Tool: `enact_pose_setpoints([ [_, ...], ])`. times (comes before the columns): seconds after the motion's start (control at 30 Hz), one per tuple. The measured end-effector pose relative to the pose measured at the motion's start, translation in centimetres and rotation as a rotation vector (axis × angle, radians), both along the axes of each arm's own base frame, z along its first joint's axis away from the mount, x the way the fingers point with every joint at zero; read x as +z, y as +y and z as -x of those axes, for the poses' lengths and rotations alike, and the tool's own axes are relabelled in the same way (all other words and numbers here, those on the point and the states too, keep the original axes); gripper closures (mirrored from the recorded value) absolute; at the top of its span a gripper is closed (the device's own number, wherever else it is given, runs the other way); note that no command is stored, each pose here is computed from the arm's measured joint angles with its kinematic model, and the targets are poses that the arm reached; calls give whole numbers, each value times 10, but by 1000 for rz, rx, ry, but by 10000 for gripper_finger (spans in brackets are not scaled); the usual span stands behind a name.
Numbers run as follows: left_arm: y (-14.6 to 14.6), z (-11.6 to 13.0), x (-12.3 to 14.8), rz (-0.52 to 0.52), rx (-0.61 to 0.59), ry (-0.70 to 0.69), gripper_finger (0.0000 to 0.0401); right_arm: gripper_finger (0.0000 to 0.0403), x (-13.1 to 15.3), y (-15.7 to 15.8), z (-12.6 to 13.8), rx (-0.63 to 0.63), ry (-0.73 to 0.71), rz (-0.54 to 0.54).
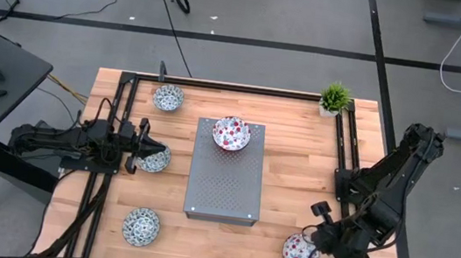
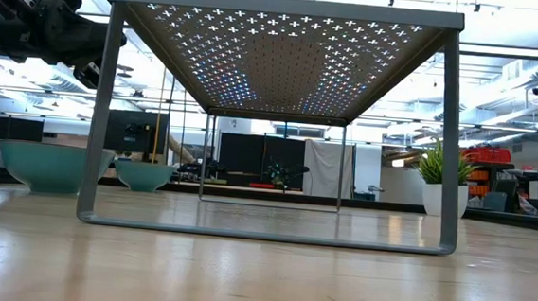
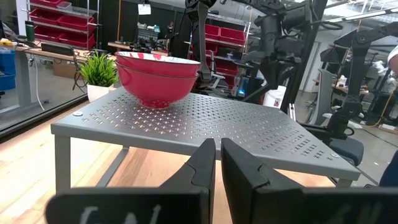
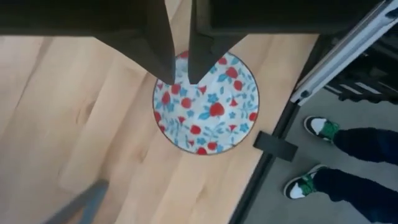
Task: Pick & Place Mini bowls
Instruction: Put the red bowl on top of the red bowl on the shelf
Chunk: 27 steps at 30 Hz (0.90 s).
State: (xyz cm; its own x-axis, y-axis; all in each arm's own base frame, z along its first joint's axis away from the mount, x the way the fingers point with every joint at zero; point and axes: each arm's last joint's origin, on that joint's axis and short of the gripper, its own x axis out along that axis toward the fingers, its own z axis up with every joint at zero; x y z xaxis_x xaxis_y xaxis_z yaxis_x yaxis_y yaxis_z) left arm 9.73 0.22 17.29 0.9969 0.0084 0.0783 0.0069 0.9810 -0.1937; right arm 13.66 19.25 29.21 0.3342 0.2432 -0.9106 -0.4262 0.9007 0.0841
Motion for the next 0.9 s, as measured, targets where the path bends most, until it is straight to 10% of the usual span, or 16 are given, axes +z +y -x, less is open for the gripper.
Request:
enact_pose_setpoints([
  [0.9, 0, 0, 0, 1, 0, 0, 369, 187, -89, -13, 5, -478, 204, -127],
])
